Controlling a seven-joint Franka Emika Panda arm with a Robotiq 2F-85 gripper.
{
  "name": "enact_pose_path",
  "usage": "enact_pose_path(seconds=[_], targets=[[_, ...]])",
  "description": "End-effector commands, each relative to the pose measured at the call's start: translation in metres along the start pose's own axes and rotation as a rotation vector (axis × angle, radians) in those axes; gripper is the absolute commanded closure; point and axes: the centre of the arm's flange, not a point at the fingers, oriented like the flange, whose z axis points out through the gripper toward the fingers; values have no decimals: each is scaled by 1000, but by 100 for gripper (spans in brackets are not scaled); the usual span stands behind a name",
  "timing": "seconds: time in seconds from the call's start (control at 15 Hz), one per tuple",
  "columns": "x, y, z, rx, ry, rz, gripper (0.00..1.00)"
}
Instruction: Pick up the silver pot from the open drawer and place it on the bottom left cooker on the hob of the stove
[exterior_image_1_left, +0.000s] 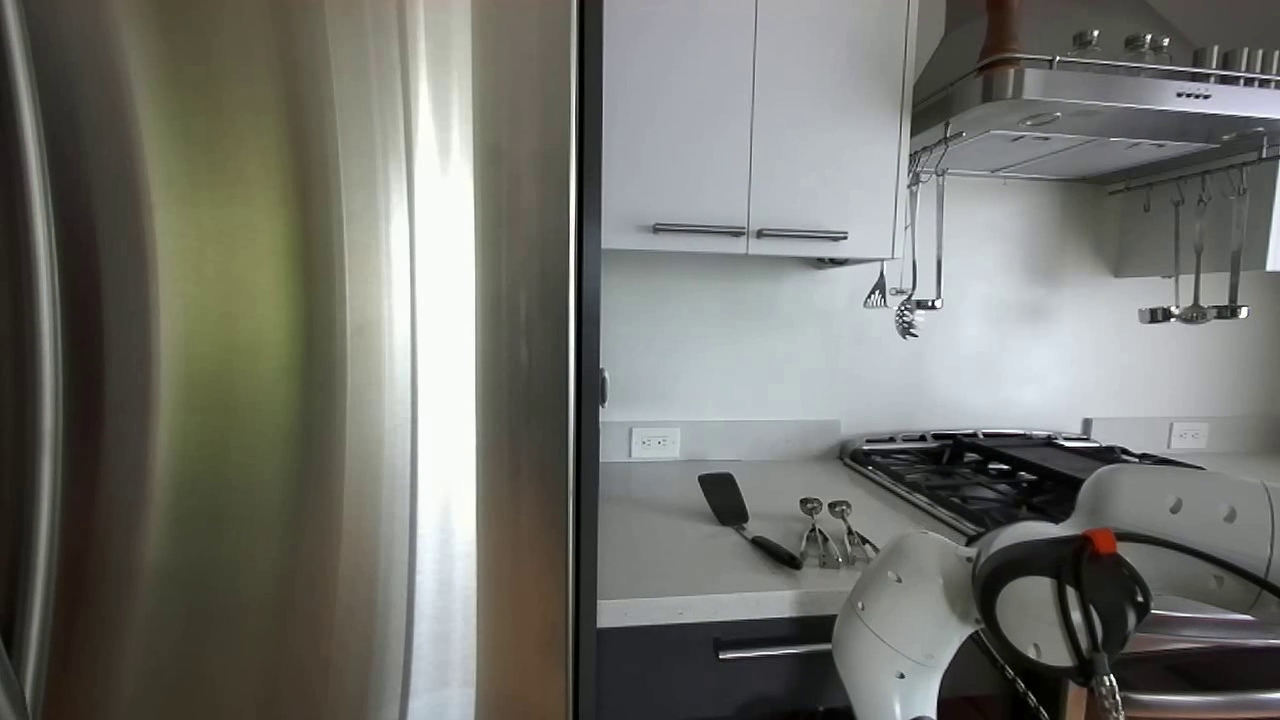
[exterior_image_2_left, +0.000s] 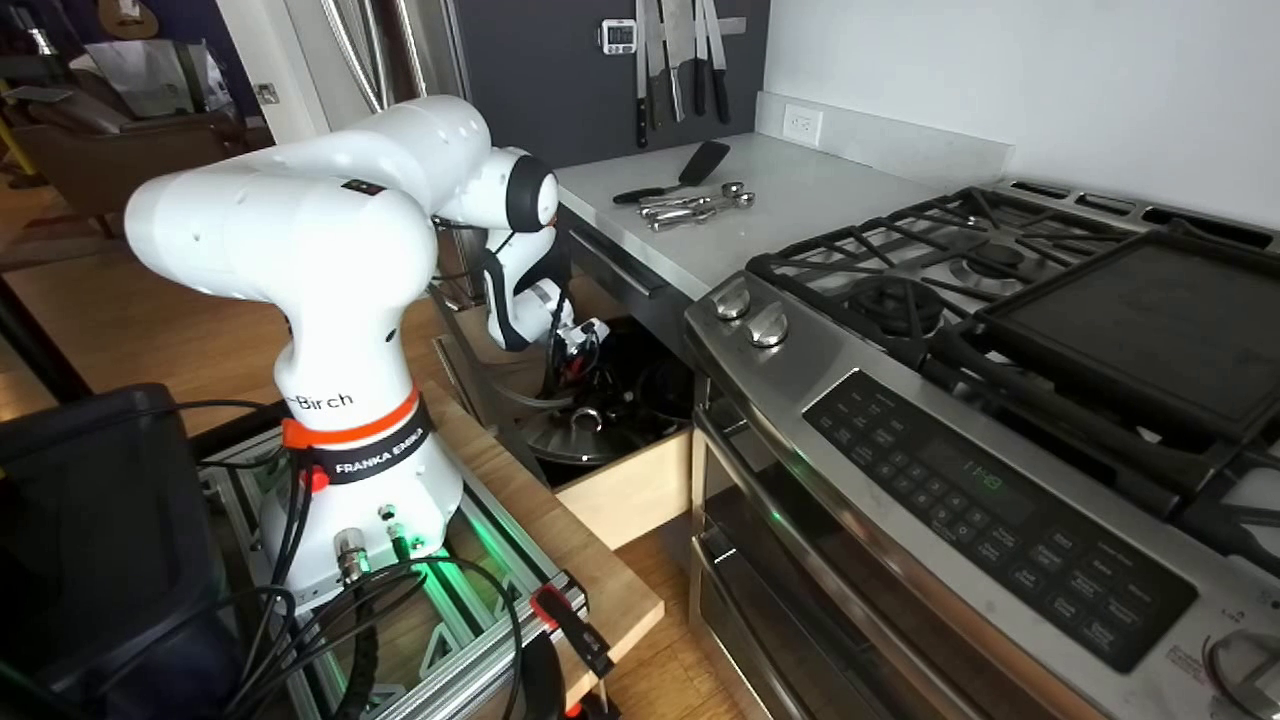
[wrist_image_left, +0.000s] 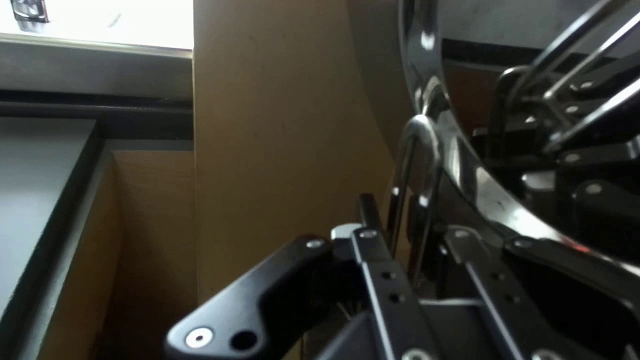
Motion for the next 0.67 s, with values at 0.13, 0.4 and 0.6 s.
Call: enact_pose_path(seconds=[0.13, 0.4, 0.6], targets=[[0, -11, 8, -7, -32, -14, 98], [-2, -7, 9, -18, -33, -14, 98], [-4, 2, 6, -34, -23, 1, 98]])
